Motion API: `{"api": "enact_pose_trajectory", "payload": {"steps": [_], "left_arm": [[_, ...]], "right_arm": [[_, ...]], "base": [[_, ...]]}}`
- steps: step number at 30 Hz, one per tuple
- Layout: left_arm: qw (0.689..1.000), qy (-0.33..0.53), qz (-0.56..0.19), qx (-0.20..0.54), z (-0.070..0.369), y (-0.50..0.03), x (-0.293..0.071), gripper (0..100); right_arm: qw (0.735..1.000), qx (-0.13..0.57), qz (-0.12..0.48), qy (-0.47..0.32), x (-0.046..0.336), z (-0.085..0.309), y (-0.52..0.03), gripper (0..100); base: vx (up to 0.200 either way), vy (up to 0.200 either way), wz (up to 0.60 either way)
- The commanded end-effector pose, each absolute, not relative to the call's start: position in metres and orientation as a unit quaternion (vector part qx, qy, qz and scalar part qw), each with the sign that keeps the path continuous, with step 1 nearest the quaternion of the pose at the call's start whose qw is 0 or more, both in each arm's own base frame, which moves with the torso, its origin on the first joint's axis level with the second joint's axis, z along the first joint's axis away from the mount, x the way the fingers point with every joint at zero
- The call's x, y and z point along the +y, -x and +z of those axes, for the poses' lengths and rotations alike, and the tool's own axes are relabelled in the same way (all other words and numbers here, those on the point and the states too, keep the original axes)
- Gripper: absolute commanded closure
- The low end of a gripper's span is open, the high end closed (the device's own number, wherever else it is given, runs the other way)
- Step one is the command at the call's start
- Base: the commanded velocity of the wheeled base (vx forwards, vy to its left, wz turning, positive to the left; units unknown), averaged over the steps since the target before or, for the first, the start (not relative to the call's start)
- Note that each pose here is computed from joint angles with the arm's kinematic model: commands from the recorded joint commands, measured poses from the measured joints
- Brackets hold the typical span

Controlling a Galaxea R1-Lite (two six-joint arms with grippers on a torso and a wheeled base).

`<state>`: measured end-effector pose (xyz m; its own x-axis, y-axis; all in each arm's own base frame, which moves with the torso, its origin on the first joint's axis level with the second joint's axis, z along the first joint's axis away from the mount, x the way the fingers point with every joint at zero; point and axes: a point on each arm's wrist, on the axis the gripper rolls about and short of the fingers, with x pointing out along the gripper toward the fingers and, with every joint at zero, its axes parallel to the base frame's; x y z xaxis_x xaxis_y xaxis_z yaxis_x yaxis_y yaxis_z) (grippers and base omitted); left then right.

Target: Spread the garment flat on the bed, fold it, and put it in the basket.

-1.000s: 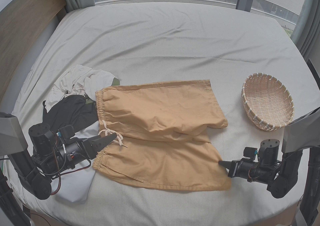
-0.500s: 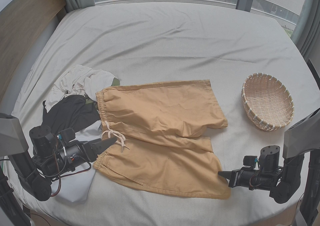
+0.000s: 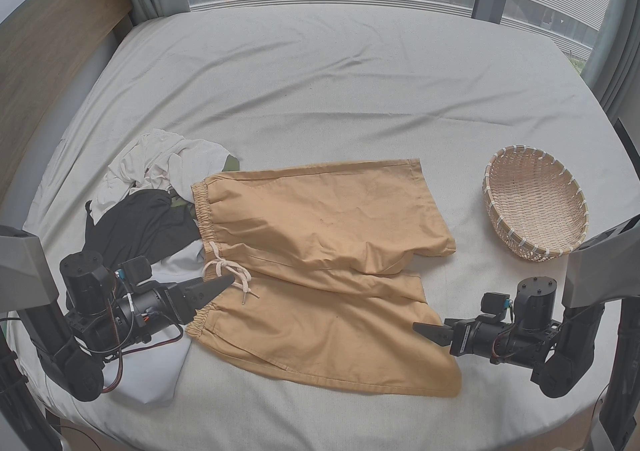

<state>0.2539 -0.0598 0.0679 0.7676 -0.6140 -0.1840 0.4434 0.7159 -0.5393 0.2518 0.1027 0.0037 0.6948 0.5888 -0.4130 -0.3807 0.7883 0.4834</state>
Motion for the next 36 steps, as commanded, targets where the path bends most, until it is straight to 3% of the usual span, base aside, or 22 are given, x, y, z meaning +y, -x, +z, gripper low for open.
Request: {"api": "enact_pose_trajectory", "payload": {"steps": [1, 7, 15, 26, 36], "left_arm": [[0.909, 0.240, -0.291, 0.178, 0.068, -0.254, -0.060, 0], [0.909, 0.240, -0.290, 0.179, 0.067, -0.254, -0.059, 0], [0.910, 0.239, -0.289, 0.179, 0.067, -0.254, -0.059, 0], [0.909, 0.238, -0.288, 0.185, 0.065, -0.252, -0.059, 0], [0.909, 0.237, -0.286, 0.188, 0.063, -0.251, -0.059, 0]], "right_arm": [[0.902, 0.279, 0.275, -0.182, 0.106, 0.006, -0.251, 100], [0.903, 0.257, 0.291, -0.181, 0.111, 0.020, -0.248, 100], [0.881, 0.264, 0.338, -0.201, 0.140, 0.026, -0.238, 100], [0.855, 0.321, 0.360, -0.190, 0.162, 0.000, -0.225, 100], [0.848, 0.333, 0.369, -0.182, 0.167, -0.006, -0.220, 100]], "base": [[0.000, 0.000, 0.00], [0.000, 0.000, 0.00], [0.000, 0.000, 0.00], [0.000, 0.000, 0.00], [0.000, 0.000, 0.00]]}}
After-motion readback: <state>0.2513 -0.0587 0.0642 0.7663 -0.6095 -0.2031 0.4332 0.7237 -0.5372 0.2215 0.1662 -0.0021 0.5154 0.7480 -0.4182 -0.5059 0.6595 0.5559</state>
